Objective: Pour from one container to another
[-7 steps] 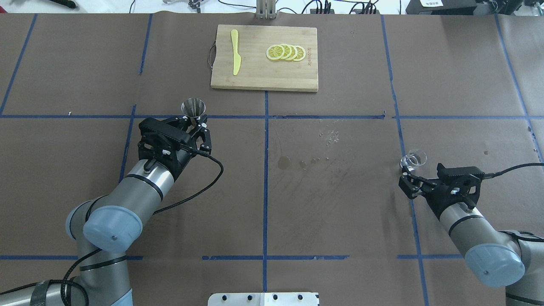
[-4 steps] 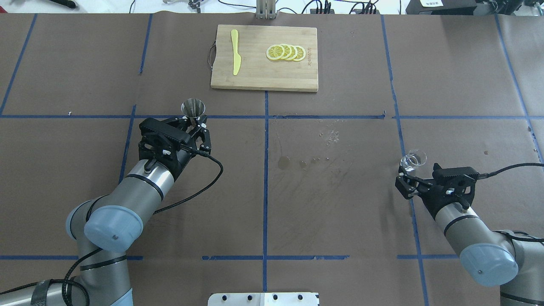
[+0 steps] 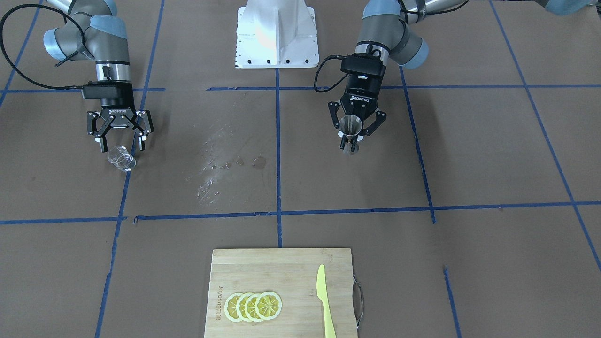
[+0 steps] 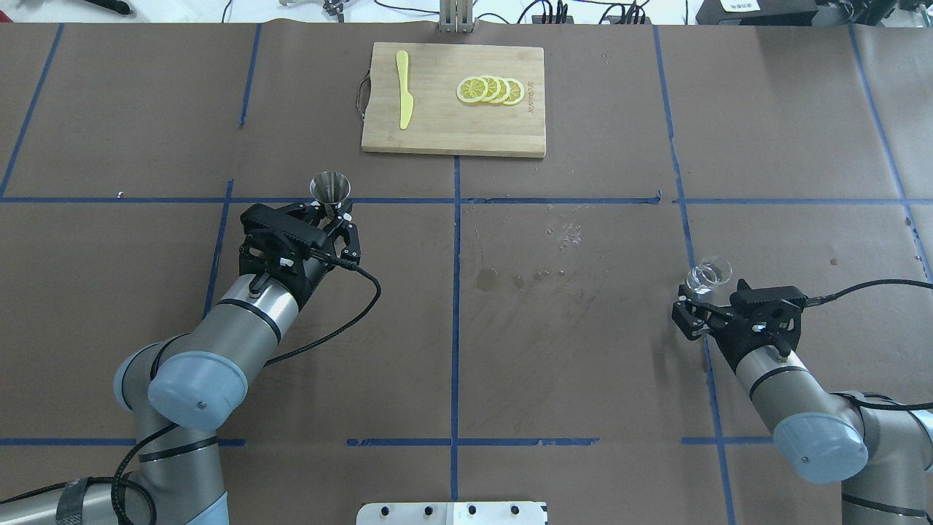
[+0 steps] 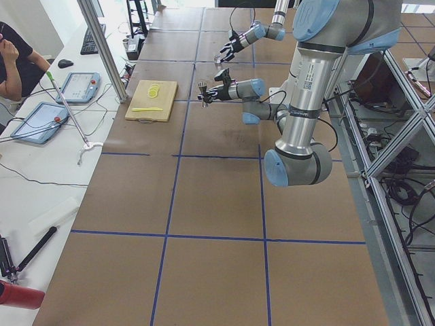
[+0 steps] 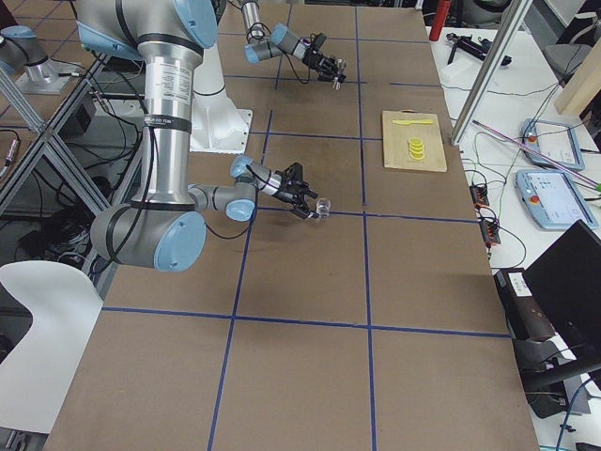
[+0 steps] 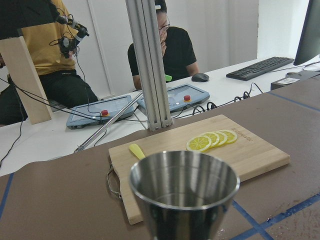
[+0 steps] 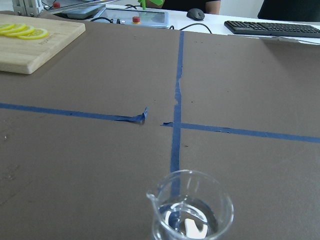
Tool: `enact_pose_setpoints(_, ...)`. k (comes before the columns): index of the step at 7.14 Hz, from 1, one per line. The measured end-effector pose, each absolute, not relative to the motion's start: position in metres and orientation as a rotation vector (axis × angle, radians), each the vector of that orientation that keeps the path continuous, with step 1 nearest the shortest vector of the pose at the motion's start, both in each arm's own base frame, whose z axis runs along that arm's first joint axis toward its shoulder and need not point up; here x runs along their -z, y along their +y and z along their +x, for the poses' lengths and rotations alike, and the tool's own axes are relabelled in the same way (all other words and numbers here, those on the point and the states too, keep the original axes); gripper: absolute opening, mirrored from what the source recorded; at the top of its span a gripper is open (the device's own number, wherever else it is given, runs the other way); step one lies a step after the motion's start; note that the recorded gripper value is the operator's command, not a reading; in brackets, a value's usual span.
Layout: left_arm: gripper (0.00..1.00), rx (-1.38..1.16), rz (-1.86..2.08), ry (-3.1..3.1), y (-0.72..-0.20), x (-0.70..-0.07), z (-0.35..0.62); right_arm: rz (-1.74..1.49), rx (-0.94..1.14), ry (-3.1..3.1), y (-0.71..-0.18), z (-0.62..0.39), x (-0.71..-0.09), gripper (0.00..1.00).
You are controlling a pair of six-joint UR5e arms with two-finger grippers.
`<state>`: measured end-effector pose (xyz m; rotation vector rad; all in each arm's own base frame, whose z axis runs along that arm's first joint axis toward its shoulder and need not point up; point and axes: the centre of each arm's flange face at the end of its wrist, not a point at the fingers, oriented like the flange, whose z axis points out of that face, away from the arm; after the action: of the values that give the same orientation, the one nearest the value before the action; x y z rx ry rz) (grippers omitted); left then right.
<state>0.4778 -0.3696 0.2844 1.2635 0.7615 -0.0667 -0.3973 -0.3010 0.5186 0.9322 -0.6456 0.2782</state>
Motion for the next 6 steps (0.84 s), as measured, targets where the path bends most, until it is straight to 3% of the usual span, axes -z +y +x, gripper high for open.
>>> enact_pose_setpoints(6,0.00,0.063,1.260,0.754,-0.371,-0.289,0.480,0.954,-0.316,-0.630,-0.328,-0.412,-0.515,1.00)
